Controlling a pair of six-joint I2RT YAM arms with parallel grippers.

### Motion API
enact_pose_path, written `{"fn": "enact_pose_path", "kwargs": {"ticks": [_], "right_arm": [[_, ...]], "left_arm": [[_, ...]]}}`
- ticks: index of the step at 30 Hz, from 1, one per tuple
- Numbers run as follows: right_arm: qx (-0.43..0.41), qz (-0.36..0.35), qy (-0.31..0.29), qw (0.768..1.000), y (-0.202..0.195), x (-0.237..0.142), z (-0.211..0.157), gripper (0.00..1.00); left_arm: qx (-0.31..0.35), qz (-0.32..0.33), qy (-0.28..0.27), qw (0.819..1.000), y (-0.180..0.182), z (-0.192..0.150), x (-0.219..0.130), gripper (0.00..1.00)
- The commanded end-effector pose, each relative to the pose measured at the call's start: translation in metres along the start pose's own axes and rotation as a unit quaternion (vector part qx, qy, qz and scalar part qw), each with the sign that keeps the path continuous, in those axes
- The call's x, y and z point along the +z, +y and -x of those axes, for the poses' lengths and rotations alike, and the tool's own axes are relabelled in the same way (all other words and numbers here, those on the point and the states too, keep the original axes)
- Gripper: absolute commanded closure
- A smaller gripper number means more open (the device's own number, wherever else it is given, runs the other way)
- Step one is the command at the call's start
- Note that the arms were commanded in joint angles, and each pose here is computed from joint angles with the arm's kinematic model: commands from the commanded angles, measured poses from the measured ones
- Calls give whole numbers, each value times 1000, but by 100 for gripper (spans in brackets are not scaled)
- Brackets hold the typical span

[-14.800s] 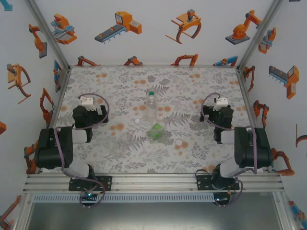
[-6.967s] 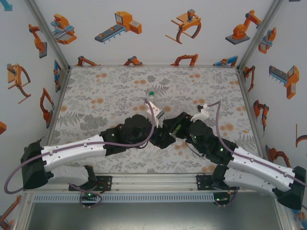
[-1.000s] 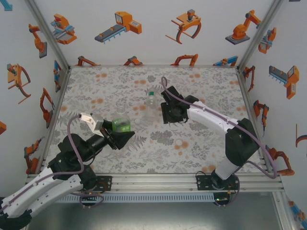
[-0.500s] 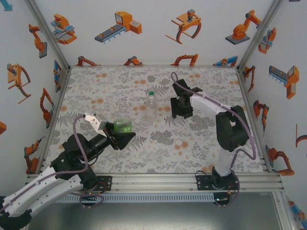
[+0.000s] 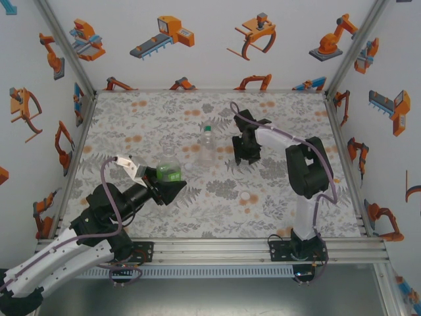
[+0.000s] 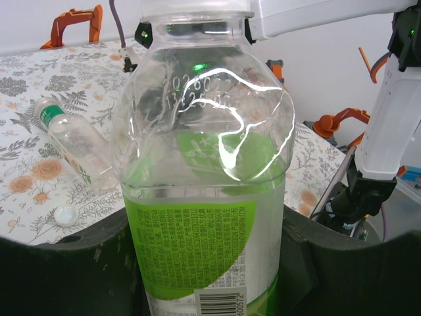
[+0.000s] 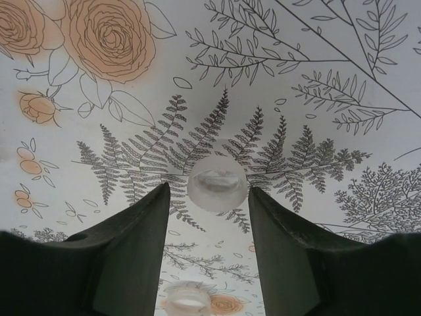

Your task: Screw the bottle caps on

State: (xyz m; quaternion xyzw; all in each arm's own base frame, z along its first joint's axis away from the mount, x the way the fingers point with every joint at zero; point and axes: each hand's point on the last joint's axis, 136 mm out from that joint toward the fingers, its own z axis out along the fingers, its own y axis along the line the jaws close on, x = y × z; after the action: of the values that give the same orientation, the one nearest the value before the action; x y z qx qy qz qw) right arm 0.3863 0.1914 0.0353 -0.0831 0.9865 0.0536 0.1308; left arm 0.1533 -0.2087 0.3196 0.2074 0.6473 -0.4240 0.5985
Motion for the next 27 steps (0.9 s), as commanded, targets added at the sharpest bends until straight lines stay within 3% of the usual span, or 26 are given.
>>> {"fn": "enact_pose_path", "kwargs": {"ticks": [1, 12, 18, 27], "right_arm": [[-7, -1, -11, 1000, -1, -1, 9, 52], [-24, 4, -4, 1000, 2, 11, 9, 57], [-37, 17, -19, 999, 8, -2, 8, 62], [-79, 26, -26, 996, 51, -52, -50, 65]], "left_arm": [[-10, 4, -15, 1000, 2, 5, -3, 100], [-17, 3, -19, 1000, 2, 5, -5, 100], [-25, 11, -19, 999, 8, -6, -2, 100], [2, 0, 28, 1000, 1, -11, 4, 100]]}}
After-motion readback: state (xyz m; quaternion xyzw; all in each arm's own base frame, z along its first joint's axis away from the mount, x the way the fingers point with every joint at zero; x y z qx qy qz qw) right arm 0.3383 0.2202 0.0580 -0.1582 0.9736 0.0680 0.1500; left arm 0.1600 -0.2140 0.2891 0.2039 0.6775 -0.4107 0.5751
